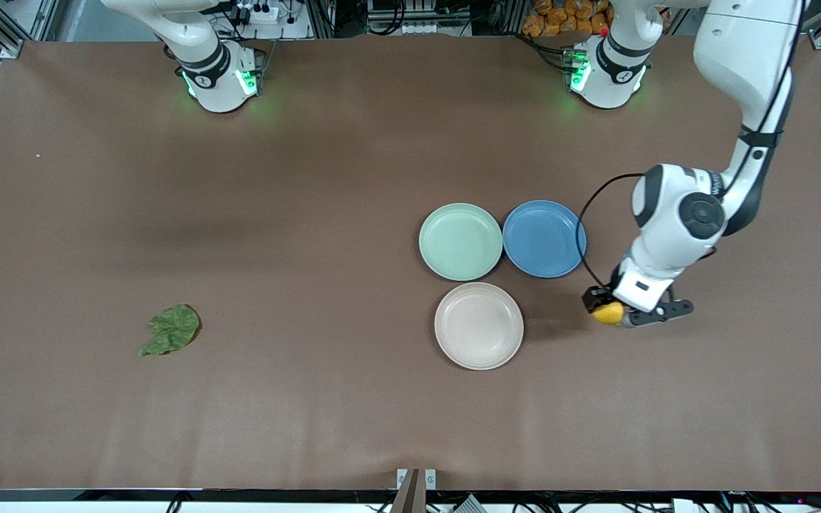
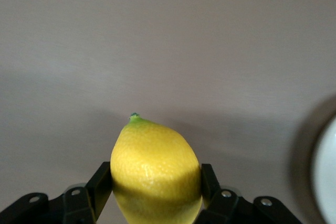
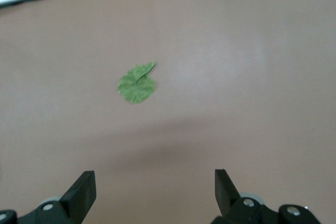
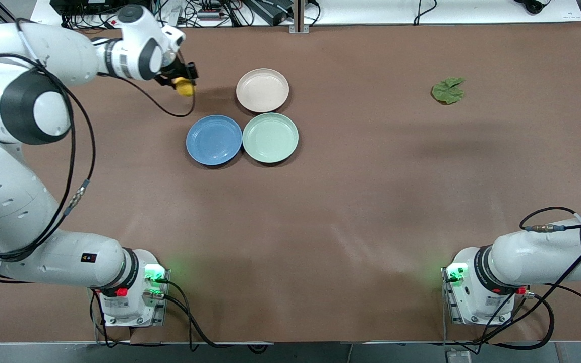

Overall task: Pick lemon and lettuce from plates
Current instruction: 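Carry the lemon off the plate with the left gripper while the right gripper withdraws, then lower the lemon onto the bare table and open the left gripper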

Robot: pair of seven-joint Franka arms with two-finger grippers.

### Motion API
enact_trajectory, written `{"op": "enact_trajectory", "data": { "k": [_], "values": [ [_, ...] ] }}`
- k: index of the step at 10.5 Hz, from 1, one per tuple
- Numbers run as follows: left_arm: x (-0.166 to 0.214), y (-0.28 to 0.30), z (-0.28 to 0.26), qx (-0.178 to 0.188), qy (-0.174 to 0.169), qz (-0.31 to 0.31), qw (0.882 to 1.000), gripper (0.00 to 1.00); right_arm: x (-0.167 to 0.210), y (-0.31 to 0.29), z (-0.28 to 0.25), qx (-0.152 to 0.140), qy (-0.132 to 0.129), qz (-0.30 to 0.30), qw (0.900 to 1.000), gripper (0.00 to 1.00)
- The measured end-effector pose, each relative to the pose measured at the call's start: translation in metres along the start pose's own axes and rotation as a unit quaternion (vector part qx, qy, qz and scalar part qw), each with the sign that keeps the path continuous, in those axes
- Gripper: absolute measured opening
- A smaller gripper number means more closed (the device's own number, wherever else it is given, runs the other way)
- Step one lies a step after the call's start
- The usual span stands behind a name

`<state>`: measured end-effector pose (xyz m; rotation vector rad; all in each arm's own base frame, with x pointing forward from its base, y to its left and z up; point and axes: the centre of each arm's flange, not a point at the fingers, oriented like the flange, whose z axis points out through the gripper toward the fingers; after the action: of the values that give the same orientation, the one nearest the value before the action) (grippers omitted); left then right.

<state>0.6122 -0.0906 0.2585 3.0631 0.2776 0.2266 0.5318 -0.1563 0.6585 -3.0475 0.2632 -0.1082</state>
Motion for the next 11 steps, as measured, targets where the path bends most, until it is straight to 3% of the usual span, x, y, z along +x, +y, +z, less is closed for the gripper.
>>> {"op": "enact_trajectory", "data": {
  "k": [3,8,11],
  "values": [
    [0.013,-0.075,0.006,0.012,-0.012,0.035,0.999,0.73,-0.004,-0.001,0.009,0.004,-0.028,-0.017,0.999,1.00],
    [0.012,-0.135,0.003,0.024,-0.079,0.095,0.992,0.73,0.000,0.002,0.022,0.003,-0.036,-0.029,0.999,1.00],
    [0.021,-0.135,-0.011,0.041,-0.097,0.112,0.988,0.73,0.011,-0.017,0.023,-0.002,-0.020,-0.040,0.999,1.00]
  ]
}}
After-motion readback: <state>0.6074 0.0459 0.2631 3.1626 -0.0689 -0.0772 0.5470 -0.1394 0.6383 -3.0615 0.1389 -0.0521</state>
